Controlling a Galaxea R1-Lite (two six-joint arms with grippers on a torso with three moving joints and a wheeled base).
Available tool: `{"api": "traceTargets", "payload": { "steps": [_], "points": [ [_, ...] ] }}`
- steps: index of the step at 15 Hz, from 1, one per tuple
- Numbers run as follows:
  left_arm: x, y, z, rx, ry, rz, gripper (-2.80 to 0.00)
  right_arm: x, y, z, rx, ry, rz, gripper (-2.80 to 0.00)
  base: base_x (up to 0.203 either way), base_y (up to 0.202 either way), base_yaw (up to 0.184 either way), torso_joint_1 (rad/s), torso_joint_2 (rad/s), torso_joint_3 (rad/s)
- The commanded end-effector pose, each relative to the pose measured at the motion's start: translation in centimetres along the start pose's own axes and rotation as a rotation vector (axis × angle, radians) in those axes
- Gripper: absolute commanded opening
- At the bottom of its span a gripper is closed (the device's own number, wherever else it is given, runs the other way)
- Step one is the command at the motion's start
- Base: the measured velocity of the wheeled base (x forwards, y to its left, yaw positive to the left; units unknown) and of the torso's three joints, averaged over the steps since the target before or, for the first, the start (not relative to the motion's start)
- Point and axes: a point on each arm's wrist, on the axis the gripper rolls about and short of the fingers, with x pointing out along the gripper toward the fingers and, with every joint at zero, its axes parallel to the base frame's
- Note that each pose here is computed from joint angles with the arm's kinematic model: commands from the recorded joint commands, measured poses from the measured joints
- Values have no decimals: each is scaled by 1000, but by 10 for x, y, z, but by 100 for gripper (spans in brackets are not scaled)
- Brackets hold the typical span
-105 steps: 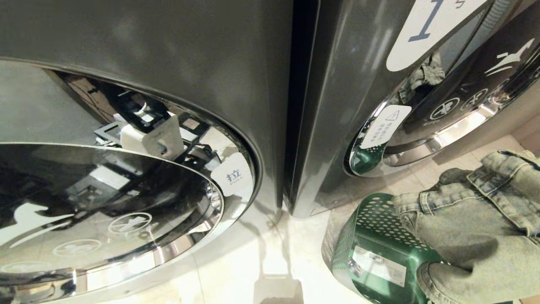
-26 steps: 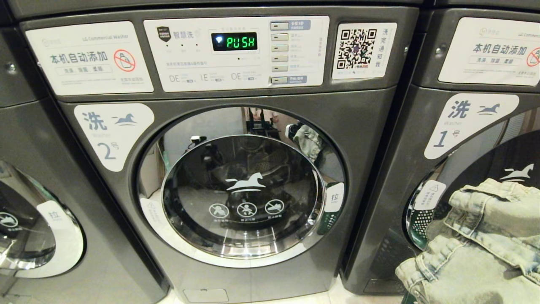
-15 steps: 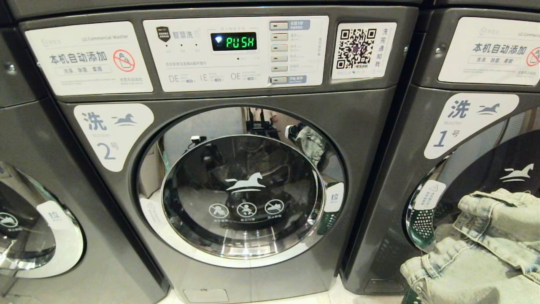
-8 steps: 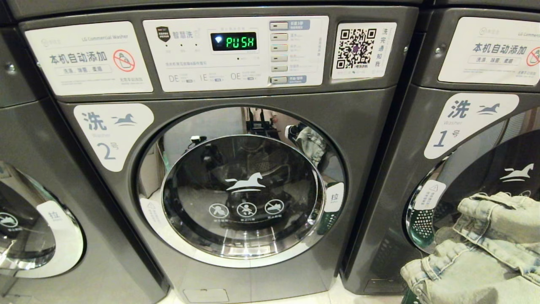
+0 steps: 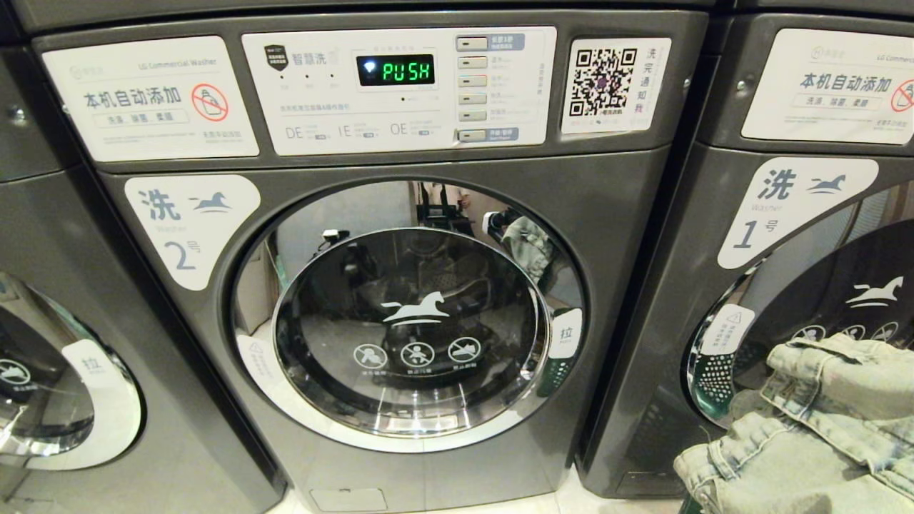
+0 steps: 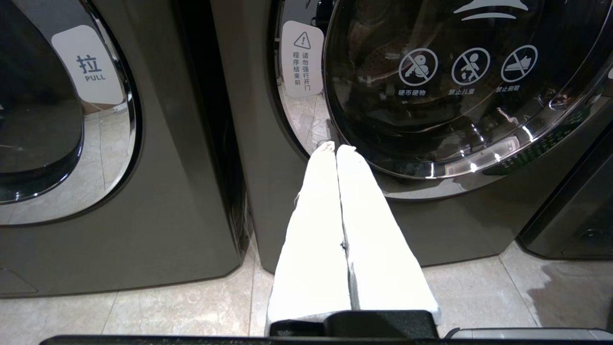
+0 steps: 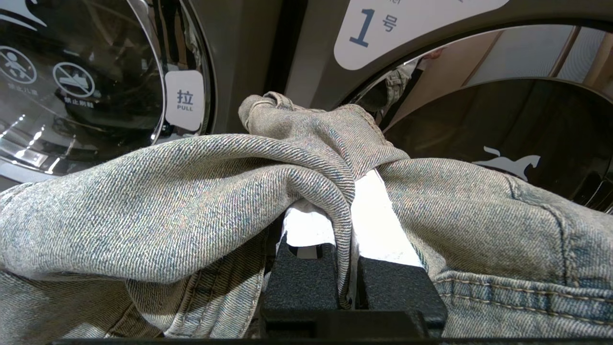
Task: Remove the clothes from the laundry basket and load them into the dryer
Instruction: Open the dryer
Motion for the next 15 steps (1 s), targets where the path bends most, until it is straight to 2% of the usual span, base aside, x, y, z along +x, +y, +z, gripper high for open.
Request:
{"api": "traceTargets", "payload": {
  "steps": [1, 7, 11, 15],
  "points": [
    [0, 0, 0, 1, -1, 1, -280, 0, 0, -2, 0, 6, 2, -280, 0, 0, 0, 0, 0, 0],
    [0, 0, 0, 1, -1, 2, -280, 2, 3, -10, 3, 29, 21, -280, 0, 0, 0, 0, 0, 0],
    [0, 0, 0, 0, -1, 1, -280, 5, 7, -26, -122, 82, 38, -280, 0, 0, 0, 0, 0, 0],
    [0, 0, 0, 0, -1, 1, -280, 5, 7, -27, -135, 84, 33, -280, 0, 0, 0, 0, 0, 0]
  ]
}}
